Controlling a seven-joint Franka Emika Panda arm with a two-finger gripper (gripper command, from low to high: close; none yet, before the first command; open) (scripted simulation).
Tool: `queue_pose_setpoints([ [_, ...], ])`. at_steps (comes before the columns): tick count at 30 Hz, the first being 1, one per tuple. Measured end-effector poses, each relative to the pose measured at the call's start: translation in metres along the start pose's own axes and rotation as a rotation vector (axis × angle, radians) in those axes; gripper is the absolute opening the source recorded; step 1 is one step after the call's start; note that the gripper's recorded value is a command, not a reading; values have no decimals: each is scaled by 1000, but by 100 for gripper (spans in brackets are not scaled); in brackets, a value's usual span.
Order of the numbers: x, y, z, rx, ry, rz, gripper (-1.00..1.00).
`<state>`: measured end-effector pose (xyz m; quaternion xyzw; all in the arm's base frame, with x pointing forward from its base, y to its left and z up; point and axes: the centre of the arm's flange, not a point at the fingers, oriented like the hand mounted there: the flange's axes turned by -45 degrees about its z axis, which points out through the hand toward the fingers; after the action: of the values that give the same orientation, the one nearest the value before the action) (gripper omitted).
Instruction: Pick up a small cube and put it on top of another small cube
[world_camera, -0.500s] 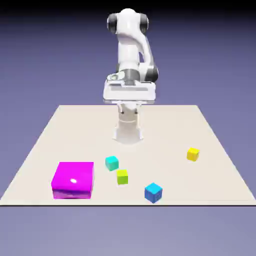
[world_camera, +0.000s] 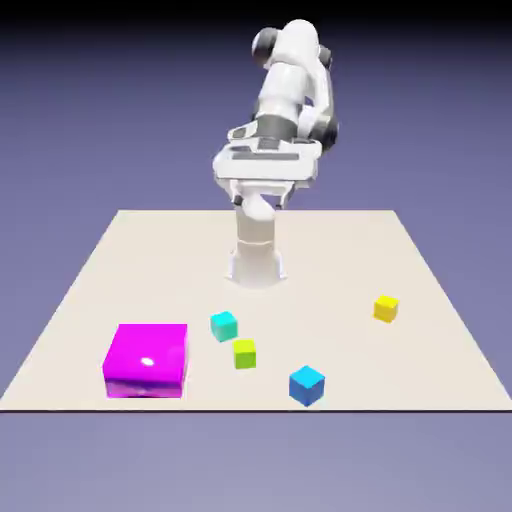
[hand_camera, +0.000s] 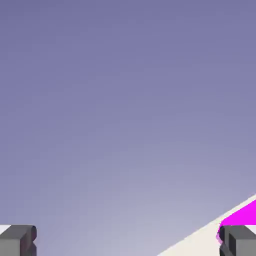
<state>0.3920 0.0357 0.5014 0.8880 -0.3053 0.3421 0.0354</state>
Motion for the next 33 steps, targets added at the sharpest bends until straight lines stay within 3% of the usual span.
queue_pose_setpoints([
  [14,-38,-26,59,-424,14,517,0],
  [24,-88,-7,157,-831,90,881,0],
  [33,-155,52,254,-1277,225,1169,0],
])
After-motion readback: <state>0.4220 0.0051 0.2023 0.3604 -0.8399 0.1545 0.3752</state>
